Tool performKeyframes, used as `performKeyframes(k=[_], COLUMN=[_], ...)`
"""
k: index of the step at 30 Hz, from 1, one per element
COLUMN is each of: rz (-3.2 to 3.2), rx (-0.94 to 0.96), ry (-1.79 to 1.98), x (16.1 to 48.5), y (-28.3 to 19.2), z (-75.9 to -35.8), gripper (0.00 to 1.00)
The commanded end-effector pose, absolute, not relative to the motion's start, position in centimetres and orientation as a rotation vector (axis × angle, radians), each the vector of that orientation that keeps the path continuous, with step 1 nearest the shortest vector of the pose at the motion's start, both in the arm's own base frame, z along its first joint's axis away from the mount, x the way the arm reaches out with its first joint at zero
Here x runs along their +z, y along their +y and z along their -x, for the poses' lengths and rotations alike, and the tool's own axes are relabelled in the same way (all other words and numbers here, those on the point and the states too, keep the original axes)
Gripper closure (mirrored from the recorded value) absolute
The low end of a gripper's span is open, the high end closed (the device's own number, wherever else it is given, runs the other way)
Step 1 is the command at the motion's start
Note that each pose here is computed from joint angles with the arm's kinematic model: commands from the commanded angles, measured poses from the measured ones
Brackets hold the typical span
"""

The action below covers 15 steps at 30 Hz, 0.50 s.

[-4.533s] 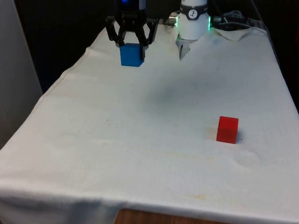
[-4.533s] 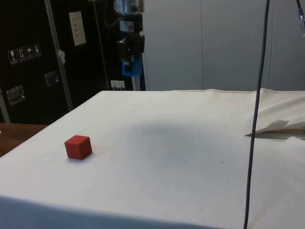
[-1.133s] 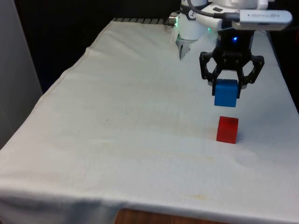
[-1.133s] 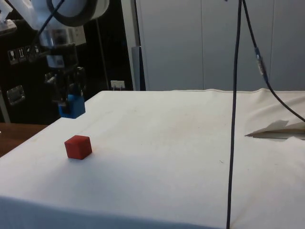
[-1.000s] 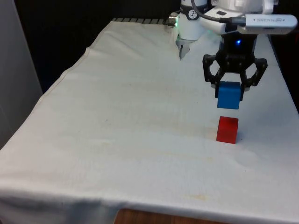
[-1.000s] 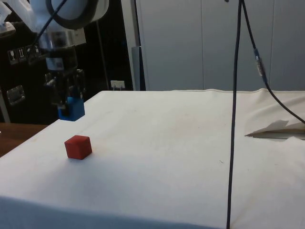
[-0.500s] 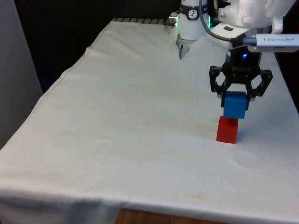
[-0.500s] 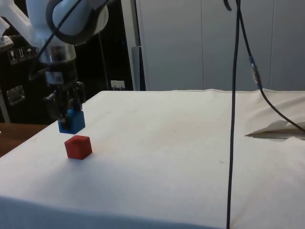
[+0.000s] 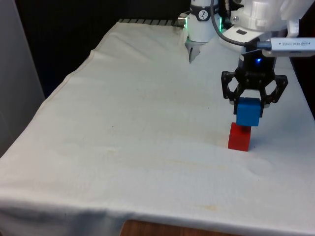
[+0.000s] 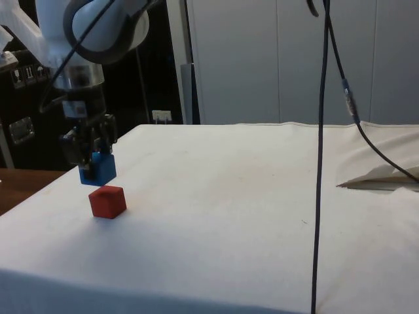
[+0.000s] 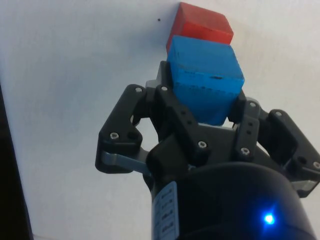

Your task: Stack the two cubes.

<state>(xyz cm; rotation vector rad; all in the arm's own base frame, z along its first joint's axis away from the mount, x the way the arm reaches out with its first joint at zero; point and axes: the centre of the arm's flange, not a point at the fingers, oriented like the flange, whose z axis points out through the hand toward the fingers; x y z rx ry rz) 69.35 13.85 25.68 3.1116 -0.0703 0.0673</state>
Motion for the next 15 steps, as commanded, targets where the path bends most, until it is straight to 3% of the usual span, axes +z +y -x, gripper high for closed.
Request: performKeyframes(k=[1,15], rz=[-3.113,-3.122], rx=[0.069,0.084], ry=[-0.070,-0.073], x=[25.7,24.3], y=[13.9,13.4], z=[-69.4,-69.5], gripper=[0.97,0.97])
